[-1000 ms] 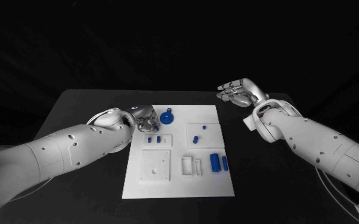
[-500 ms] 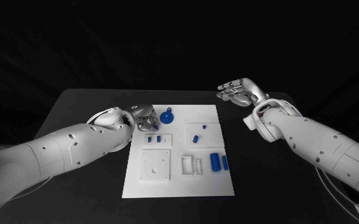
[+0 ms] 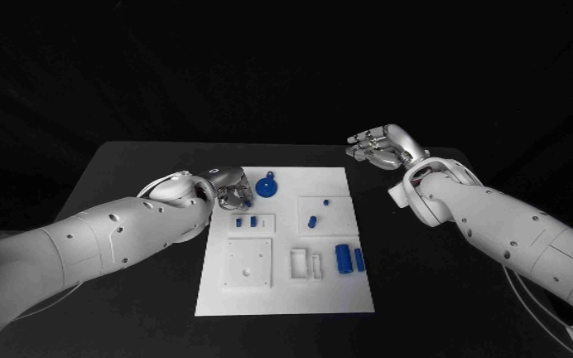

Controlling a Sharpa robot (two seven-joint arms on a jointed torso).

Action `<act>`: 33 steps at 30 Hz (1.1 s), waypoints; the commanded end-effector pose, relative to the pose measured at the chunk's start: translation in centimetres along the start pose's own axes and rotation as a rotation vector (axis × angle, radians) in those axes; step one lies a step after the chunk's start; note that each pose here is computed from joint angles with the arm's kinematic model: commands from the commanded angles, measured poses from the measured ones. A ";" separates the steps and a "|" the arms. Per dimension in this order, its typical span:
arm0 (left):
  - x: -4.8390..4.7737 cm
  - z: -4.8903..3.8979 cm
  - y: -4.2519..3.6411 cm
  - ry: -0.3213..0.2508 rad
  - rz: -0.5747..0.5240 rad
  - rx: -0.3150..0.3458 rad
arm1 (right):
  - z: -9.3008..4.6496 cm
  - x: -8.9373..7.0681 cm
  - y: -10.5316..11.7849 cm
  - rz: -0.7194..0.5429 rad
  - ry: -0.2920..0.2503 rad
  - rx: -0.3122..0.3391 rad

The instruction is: Assemble the parts on the task board

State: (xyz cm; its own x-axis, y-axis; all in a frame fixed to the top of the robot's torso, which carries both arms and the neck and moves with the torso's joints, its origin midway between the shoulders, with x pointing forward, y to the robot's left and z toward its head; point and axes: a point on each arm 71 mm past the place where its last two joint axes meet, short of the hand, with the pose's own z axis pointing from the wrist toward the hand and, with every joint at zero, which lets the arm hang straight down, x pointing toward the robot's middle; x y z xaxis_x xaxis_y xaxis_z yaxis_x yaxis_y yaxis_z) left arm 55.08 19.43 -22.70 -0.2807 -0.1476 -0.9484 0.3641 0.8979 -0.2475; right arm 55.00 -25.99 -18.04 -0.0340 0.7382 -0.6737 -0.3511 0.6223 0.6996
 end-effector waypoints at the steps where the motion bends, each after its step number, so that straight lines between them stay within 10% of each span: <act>1: 0.25 0.05 -0.30 0.019 0.005 0.008 | 0.0 0.2 0.1 0.008 0.012 -0.012; 33: 1.32 0.04 -0.34 0.041 0.008 0.003 | 0.0 0.2 0.0 0.008 0.012 -0.010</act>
State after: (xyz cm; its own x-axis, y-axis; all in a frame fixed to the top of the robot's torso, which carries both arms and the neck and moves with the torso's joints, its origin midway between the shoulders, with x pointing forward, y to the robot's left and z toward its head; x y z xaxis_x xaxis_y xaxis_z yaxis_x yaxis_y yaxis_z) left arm 54.89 19.09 -23.28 -0.2967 -0.1377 -0.9450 0.3639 0.8986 -0.2452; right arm 55.05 -26.00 -18.12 -0.0353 0.7393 -0.6724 -0.3498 0.6211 0.7013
